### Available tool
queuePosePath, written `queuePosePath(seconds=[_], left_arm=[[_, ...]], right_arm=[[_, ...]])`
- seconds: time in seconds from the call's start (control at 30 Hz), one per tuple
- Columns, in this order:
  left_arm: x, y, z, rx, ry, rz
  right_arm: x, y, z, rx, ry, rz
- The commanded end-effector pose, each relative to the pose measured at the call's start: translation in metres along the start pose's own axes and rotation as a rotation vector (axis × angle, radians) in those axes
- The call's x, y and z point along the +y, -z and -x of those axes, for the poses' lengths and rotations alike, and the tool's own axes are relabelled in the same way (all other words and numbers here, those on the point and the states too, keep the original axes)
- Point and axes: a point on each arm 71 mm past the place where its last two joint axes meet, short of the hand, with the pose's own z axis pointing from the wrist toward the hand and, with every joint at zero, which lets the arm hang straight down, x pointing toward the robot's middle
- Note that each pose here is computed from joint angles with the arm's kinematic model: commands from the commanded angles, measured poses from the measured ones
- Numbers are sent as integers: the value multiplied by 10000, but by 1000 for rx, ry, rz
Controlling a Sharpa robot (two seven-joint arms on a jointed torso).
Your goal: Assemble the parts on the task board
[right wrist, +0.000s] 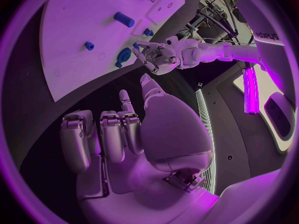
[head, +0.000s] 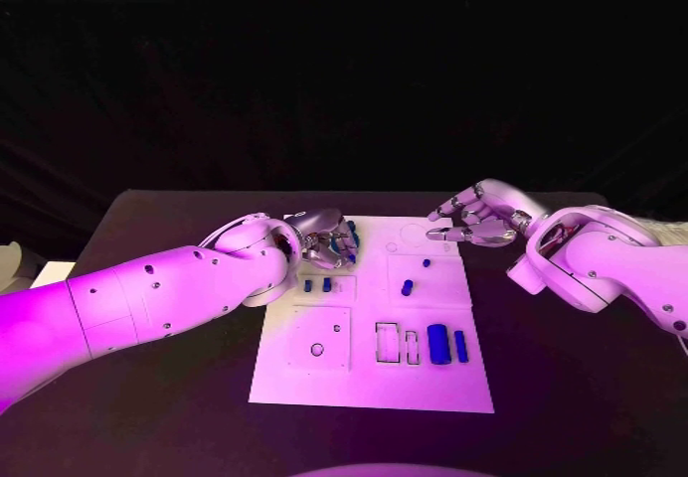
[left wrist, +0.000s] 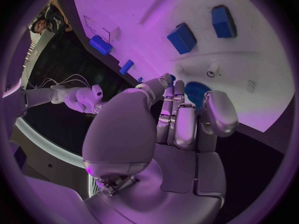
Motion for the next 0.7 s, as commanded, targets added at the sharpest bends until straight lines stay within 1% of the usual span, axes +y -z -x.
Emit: queuePosePath(seconds=[0.03,0.13,0.27,0.33,0.43,0.5,0.7], left_arm=[[-6,22,53,-43,83,-7],[8,47,80,-53,96,-6],[50,97,112,-52,108,2],[99,141,140,-49,112,15],[147,174,161,-45,112,28],[205,205,180,-42,111,45],[303,248,199,-29,107,74]], right_arm=[[4,-3,-14,15,2,8],[2,-6,-14,15,2,8],[2,-8,-16,16,2,8],[-1,-5,-13,15,2,7],[-4,-3,-11,15,2,6],[-4,-1,-10,15,2,5],[-1,-1,-12,15,1,6]])
